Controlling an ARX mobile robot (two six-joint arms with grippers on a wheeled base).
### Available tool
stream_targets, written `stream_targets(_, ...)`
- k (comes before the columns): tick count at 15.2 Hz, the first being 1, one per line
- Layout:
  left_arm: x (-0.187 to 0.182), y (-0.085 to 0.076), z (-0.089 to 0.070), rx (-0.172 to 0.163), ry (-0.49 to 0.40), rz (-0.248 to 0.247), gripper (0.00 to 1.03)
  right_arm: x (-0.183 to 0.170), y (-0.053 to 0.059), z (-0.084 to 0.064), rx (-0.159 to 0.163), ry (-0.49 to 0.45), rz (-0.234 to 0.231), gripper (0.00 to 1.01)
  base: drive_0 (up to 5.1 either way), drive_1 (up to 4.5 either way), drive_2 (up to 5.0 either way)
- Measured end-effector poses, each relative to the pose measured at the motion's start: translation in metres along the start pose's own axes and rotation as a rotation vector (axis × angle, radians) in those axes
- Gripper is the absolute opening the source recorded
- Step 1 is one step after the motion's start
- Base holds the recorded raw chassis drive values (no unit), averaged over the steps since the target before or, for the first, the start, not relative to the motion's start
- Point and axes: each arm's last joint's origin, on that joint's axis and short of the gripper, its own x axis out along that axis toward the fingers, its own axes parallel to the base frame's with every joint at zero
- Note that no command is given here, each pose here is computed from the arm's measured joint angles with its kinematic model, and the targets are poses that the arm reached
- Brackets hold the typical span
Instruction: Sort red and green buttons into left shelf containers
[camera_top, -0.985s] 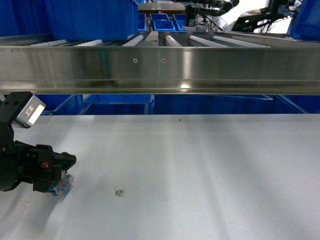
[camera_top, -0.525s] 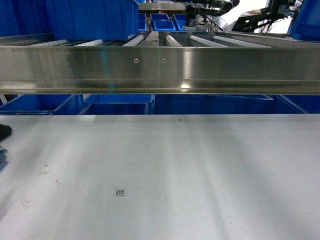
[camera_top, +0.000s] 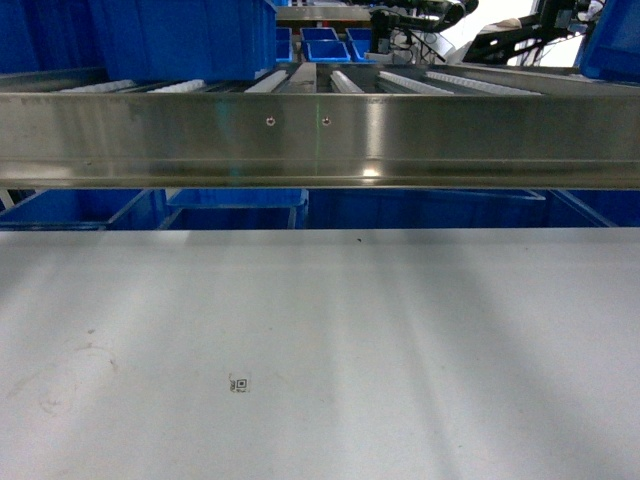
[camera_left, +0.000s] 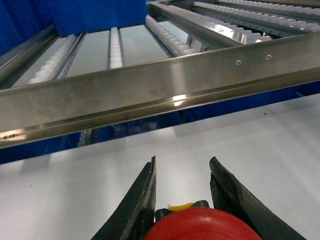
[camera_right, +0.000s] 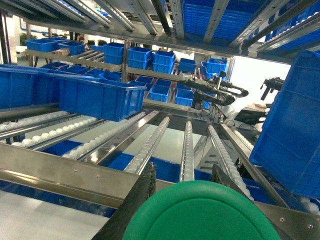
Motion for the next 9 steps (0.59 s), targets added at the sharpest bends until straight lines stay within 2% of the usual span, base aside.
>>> stream_targets(1, 0.003, -0.009, 0.002, 0.011, -0.017, -0.016, 0.30, 0.000, 0.000, 0.000, 0.000, 0.000, 0.000, 0.26, 0.0, 0.00, 0.0)
stream_targets(2, 0.006, -0.015, 0.003, 0.008, -0.019, -0.031, 0.30, 0.001, -0.002, -0.001, 0.001, 0.008, 0.006, 0.26, 0.0, 0.00, 0.0)
stream_targets(3, 0.009, -0.014, 0.001, 0.001, -0.008, -0.025, 0.30, 0.006, -0.005, -0.004, -0.003, 0.000, -0.012, 0.26, 0.0, 0.00, 0.0)
stream_targets(6, 0.010, -0.005, 0.005, -0.029, -0.016, 0.023, 0.30, 0.014, -0.028, -0.018, -0.018, 0.020, -0.090, 0.26, 0.0, 0.00, 0.0)
stream_targets(8, 0.009, 0.008, 0.007, -0.059, -0.012, 0.052, 0.30, 0.013, -0.030, -0.030, -0.019, 0.079, -0.111, 0.26, 0.0, 0.00, 0.0)
stream_targets(9, 0.008, 0.015, 0.010, -0.077, -0.018, 0.080, 0.30, 0.011, -0.029, -0.042, -0.024, 0.127, -0.119, 0.26, 0.0, 0.00, 0.0)
